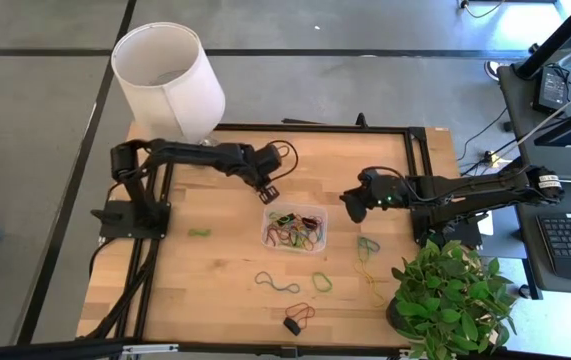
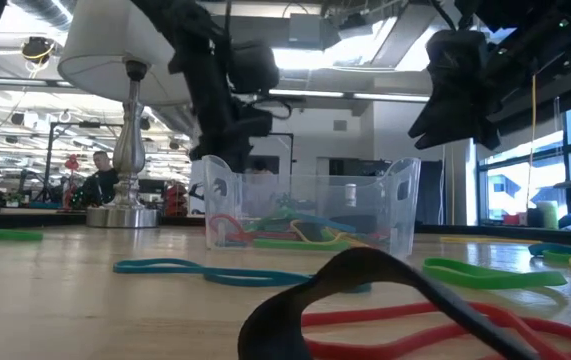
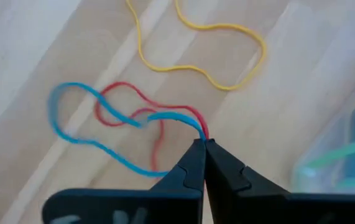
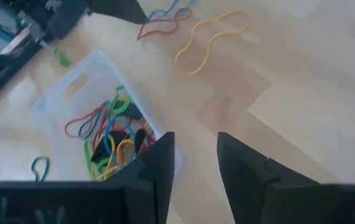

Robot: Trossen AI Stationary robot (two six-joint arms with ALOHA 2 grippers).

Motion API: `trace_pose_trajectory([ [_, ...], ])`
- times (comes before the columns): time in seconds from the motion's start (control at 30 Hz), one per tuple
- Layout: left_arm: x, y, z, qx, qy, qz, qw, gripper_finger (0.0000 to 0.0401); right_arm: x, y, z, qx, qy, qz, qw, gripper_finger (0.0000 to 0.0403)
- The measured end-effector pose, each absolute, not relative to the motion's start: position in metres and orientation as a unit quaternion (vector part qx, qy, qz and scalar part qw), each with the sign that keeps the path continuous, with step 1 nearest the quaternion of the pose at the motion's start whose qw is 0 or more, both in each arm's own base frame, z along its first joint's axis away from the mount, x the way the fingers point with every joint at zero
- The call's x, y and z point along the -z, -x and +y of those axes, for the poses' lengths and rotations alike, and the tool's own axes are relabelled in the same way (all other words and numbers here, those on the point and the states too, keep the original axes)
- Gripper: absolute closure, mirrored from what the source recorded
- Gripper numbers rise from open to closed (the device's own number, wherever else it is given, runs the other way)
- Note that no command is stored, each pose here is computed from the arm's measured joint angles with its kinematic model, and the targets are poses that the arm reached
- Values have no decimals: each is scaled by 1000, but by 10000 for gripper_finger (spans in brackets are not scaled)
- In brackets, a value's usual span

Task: Pick and place rubber bands into bin
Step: Put the blue rubber band into the transparent bin

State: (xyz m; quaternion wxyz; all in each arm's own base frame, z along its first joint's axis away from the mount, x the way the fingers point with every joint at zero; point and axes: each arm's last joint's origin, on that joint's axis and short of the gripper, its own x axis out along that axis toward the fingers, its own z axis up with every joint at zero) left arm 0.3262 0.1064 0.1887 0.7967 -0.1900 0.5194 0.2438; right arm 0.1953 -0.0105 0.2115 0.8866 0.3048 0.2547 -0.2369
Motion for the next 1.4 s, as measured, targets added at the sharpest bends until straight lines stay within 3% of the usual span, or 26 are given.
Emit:
trace_pose_trajectory([
  [0.4,-222,-338,84,-303,168,481,805,400,-211,-196,-8,191,-273,279,901,279],
  [0.73,-219,-329,102,-313,198,504,780,397,-211,-196,-8,188,-266,280,903,279],
  [1.4,-208,-315,131,-299,177,554,756,291,-212,-196,-8,198,-298,269,894,279],
])
